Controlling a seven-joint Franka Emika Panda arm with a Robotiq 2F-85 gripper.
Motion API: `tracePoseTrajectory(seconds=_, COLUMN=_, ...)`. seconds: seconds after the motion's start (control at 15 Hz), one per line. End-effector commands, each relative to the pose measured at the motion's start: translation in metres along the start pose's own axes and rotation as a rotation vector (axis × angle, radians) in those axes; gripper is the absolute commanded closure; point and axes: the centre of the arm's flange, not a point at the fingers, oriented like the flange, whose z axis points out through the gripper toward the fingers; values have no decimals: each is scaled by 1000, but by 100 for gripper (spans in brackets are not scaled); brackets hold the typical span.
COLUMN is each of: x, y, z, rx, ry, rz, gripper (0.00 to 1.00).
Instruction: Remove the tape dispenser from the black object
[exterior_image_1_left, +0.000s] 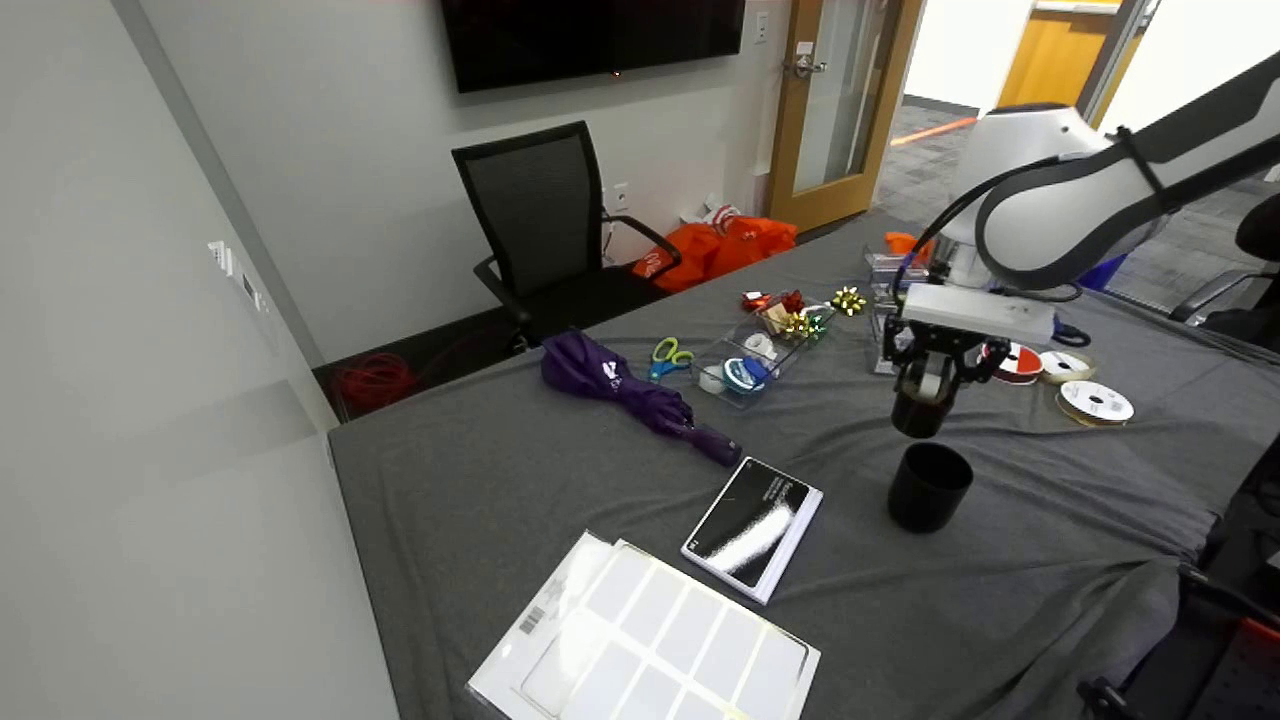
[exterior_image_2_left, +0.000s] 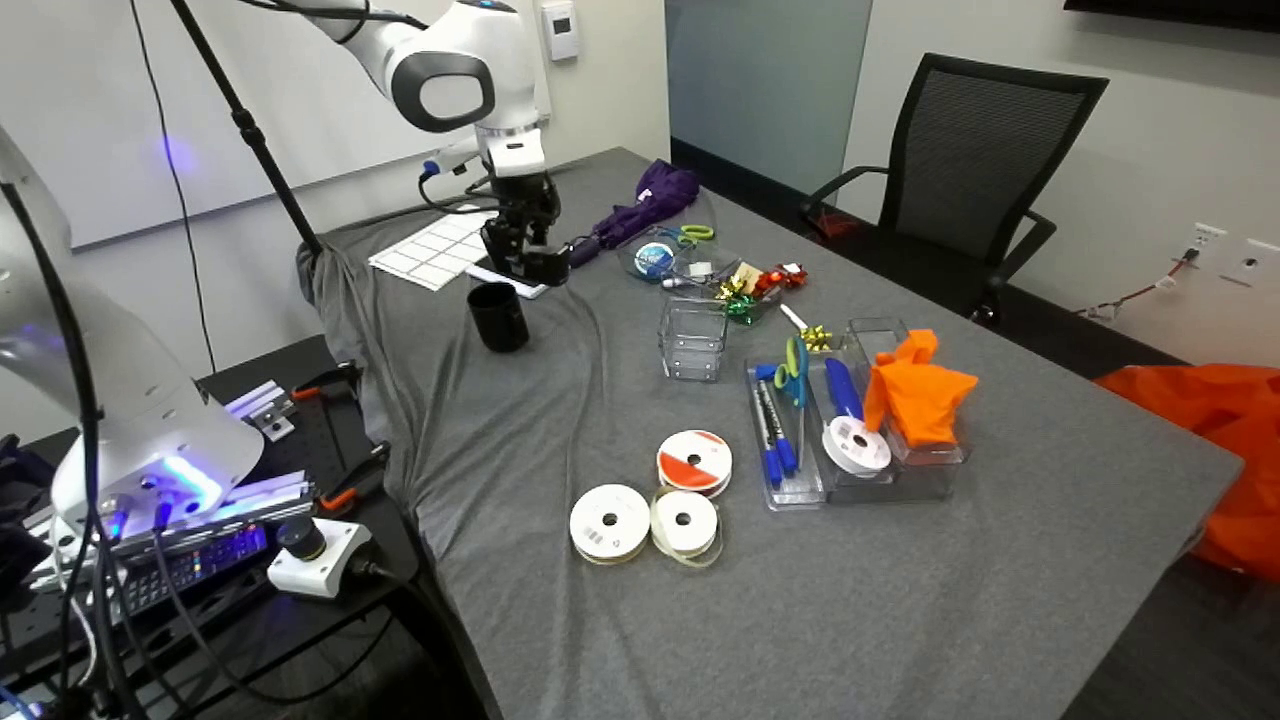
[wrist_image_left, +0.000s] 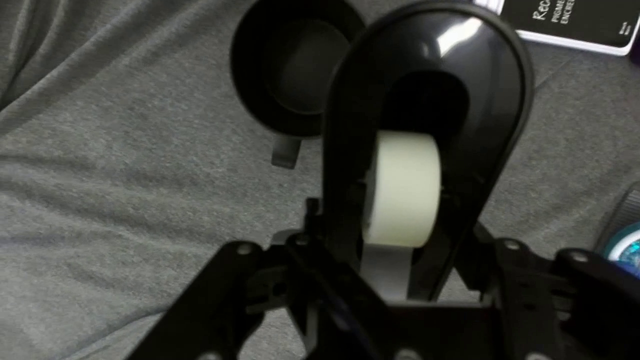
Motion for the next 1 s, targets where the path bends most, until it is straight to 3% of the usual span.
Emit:
tracePoseTrajectory(seconds=0.0, x=14, y=56, z=-20, rx=5, ry=-12, rz=-22, gripper=64)
tracePoseTrajectory(seconds=0.4, x=54, y=123, z=1, rx=-166, ry=58, rz=-118, gripper=64)
tracePoseTrajectory(seconds=0.67, x=75, y=154, z=16, rx=-293, ry=56, rz=-304, gripper=64)
tracePoseTrajectory(seconds=0.93, x=108, y=188, z=17, rx=-371, ry=84, rz=-516, gripper=64)
